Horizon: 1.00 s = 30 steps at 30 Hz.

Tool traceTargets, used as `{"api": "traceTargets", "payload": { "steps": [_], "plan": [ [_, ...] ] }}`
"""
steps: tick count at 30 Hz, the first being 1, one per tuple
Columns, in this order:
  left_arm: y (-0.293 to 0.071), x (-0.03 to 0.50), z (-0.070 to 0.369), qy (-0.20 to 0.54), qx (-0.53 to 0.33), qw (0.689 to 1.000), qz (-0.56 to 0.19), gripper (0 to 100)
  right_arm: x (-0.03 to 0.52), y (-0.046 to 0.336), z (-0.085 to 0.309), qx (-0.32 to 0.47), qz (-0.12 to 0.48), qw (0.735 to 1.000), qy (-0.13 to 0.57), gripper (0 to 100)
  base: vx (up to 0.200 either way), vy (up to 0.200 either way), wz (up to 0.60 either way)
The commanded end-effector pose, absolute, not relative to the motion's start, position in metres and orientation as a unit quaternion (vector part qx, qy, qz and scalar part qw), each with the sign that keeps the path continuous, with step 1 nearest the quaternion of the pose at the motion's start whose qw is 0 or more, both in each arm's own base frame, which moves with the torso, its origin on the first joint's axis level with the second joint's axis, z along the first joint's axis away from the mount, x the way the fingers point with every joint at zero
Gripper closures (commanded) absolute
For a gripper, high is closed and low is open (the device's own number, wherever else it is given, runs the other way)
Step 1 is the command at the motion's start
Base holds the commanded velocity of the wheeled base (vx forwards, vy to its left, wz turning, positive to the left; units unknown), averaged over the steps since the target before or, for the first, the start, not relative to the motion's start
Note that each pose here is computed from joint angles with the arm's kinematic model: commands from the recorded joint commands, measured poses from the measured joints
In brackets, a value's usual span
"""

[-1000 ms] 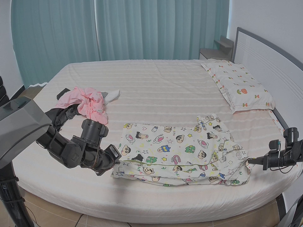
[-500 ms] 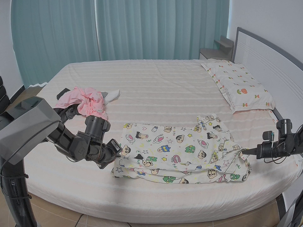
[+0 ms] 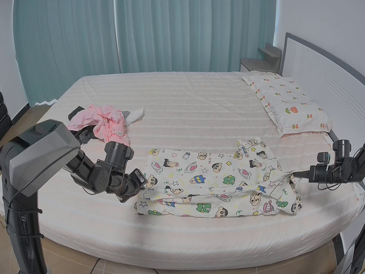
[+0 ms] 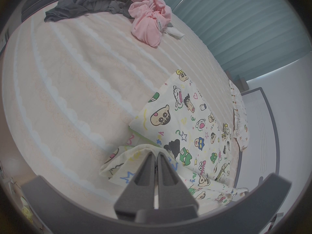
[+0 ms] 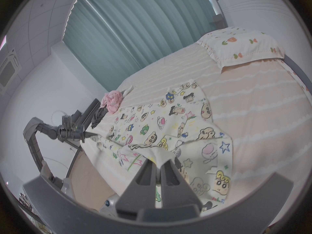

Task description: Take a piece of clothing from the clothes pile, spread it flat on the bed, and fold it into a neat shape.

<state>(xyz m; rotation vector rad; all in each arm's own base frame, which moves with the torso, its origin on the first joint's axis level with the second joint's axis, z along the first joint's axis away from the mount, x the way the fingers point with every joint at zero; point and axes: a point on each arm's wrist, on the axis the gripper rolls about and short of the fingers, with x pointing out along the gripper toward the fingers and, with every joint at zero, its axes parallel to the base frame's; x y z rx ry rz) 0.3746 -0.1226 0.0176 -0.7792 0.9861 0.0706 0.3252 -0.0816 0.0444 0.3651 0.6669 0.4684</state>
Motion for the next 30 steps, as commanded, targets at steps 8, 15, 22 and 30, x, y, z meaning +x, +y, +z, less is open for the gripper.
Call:
{"api": "traceTargets", "payload": {
  "steps": [8, 15, 22, 30],
  "plan": [
    [-0.123, 0.353, 0.056, 0.464, -0.368, 0.805, 0.018, 100, 0.304, -0.086, 0.055, 0.185, 0.215, 0.906, 0.314, 100, 0.0, 0.0, 0.0],
    [-0.119, 0.333, 0.073, 0.513, -0.36, 0.778, 0.025, 100, 0.283, -0.084, 0.067, 0.187, 0.211, 0.909, 0.308, 100, 0.0, 0.0, 0.0],
    [-0.117, 0.319, 0.07, 0.573, -0.348, 0.741, 0.035, 100, 0.266, -0.081, 0.071, 0.19, 0.204, 0.908, 0.313, 100, 0.0, 0.0, 0.0],
    [-0.117, 0.309, 0.062, 0.62, -0.326, 0.712, 0.054, 100, 0.249, -0.078, 0.063, 0.197, 0.2, 0.901, 0.332, 100, 0.0, 0.0, 0.0]
  ]
}}
